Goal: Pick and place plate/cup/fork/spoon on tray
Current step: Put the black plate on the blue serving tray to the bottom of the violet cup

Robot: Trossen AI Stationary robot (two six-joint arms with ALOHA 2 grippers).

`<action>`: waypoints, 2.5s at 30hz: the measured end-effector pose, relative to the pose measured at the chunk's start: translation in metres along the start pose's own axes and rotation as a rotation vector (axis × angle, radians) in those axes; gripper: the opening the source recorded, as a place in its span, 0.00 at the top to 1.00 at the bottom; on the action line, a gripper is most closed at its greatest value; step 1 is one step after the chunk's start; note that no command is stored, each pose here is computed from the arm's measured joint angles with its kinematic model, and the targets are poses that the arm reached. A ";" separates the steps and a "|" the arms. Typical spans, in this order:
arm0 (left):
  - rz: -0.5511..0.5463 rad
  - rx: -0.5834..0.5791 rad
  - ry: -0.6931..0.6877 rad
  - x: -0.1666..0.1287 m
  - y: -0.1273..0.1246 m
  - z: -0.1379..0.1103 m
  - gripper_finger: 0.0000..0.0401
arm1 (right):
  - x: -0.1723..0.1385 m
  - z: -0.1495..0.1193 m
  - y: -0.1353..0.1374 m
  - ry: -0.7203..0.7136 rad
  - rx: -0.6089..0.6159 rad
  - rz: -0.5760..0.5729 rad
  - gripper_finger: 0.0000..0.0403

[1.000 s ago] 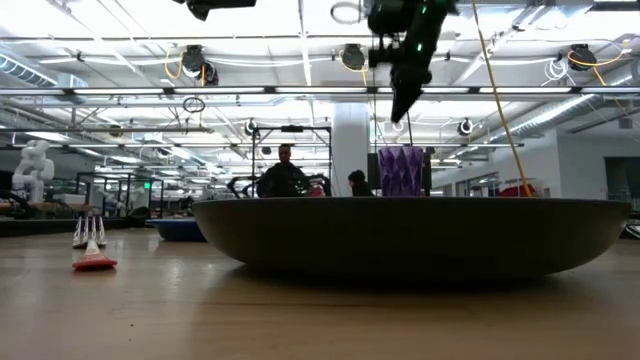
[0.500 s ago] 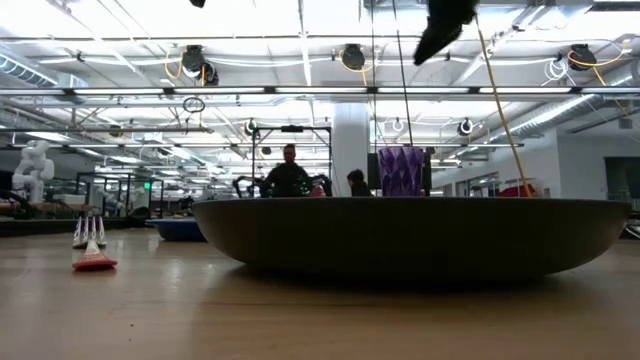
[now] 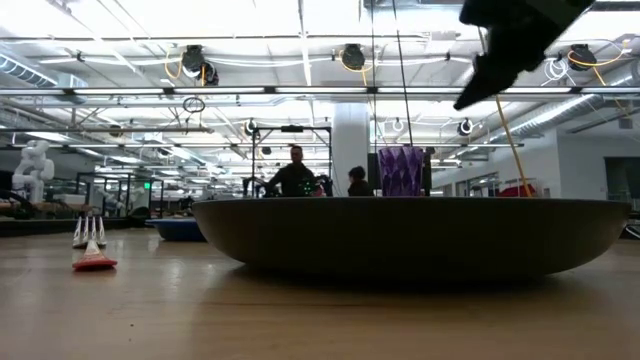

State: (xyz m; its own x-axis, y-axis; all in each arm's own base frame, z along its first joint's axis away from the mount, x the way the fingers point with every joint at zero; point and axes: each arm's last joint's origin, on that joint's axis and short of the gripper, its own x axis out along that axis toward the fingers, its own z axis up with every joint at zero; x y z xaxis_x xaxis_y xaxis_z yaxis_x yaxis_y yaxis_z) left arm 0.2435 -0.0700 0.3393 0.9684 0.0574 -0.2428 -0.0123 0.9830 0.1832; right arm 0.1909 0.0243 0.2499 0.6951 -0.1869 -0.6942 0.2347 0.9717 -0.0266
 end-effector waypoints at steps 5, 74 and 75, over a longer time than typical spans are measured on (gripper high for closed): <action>-0.058 0.054 0.097 0.034 -0.024 0.001 0.93 | -0.001 -0.001 0.008 -0.006 0.049 0.050 0.56; -0.457 0.380 0.593 0.140 -0.185 -0.104 0.96 | -0.009 0.009 0.052 -0.207 0.000 0.234 0.56; -0.456 0.379 0.589 0.136 -0.182 -0.098 0.97 | -0.009 0.008 0.052 -0.196 -0.011 0.231 0.56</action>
State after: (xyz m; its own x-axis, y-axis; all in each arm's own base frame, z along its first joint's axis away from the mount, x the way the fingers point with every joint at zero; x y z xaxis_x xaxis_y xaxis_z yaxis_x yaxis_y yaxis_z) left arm 0.3530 -0.2243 0.1791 0.5682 -0.1470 -0.8096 0.5362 0.8125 0.2288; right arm 0.2018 0.0753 0.2606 0.8472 0.0163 -0.5311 0.0482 0.9931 0.1073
